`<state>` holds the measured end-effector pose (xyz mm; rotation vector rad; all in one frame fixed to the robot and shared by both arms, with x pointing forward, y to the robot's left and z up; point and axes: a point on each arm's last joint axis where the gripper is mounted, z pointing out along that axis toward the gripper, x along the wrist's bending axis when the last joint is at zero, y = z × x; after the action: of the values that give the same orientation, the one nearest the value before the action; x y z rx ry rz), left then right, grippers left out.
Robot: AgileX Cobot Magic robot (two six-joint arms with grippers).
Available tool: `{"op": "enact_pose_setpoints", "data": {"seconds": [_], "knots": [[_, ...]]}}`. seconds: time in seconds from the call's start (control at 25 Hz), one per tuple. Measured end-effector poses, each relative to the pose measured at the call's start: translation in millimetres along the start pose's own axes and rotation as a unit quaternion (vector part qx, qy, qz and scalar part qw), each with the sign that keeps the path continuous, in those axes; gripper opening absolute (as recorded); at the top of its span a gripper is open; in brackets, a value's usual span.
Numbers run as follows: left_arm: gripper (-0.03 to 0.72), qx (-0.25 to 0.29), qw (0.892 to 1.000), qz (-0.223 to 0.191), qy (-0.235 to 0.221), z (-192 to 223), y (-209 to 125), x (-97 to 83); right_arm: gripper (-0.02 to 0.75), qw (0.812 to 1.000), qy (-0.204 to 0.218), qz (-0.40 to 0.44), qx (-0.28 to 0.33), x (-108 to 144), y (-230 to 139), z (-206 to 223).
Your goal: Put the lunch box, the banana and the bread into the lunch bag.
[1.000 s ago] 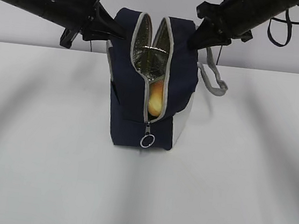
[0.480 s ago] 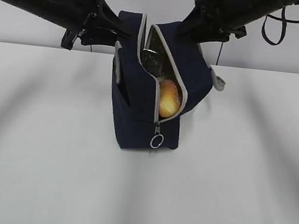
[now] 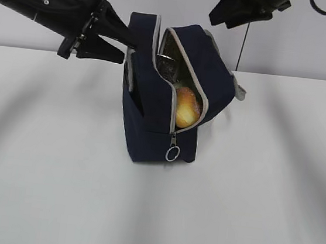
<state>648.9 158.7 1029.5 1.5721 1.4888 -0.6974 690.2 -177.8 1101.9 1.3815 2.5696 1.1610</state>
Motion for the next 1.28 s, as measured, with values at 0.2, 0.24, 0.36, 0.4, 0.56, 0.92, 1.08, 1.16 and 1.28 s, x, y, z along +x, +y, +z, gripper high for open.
{"op": "enact_pose_setpoints", "data": {"seconds": [0.2, 0.24, 0.36, 0.4, 0.56, 0.92, 1.08, 1.16, 1.28], "knots": [[0.349, 0.002, 0.998, 0.053, 0.038, -24.4, -7.5, -18.3, 0.378, 0.999, -0.012, -0.024, -0.021, 16.4, 6.8, -28.7], [0.349, 0.000, 0.997, 0.065, 0.043, -29.9, -9.9, -24.9, 0.378, 0.999, -0.015, -0.027, -0.025, 19.1, 7.7, -33.3], [0.349, -0.006, 0.994, 0.098, 0.052, -45.7, -17.6, -44.4, 0.378, 0.999, -0.028, -0.028, -0.033, 27.6, 8.9, -49.4], [0.349, -0.006, 0.993, 0.107, 0.054, -50.4, -20.5, -50.1, 0.378, 0.999, -0.031, -0.026, -0.034, 30.2, 8.2, -53.9], [0.349, -0.005, 0.990, 0.132, 0.058, -63.9, -29.9, -66.8, 0.378, 0.999, -0.030, -0.017, -0.025, 42.6, -3.9, -67.5], [0.349, -0.016, 0.983, 0.162, 0.089, -86.2, -44.6, -88.3, 0.378, 0.997, -0.026, -0.023, -0.070, 78.2, -74.3, -87.5], [0.349, -0.024, 0.981, 0.171, 0.088, -93.5, -50.0, -97.5, 0.378, 0.991, -0.015, -0.037, -0.131, 90.8, -114.1, -84.0], [0.349, -0.028, 0.980, 0.177, 0.088, -97.3, -52.7, -102.1, 0.378, 0.986, -0.010, -0.046, -0.158, 94.1, -132.8, -79.0], [0.349, -0.032, 0.978, 0.184, 0.088, -100.8, -56.0, -107.2, 0.378, 0.980, 0.008, -0.073, -0.184, 97.5, -162.4, -65.7]]}}
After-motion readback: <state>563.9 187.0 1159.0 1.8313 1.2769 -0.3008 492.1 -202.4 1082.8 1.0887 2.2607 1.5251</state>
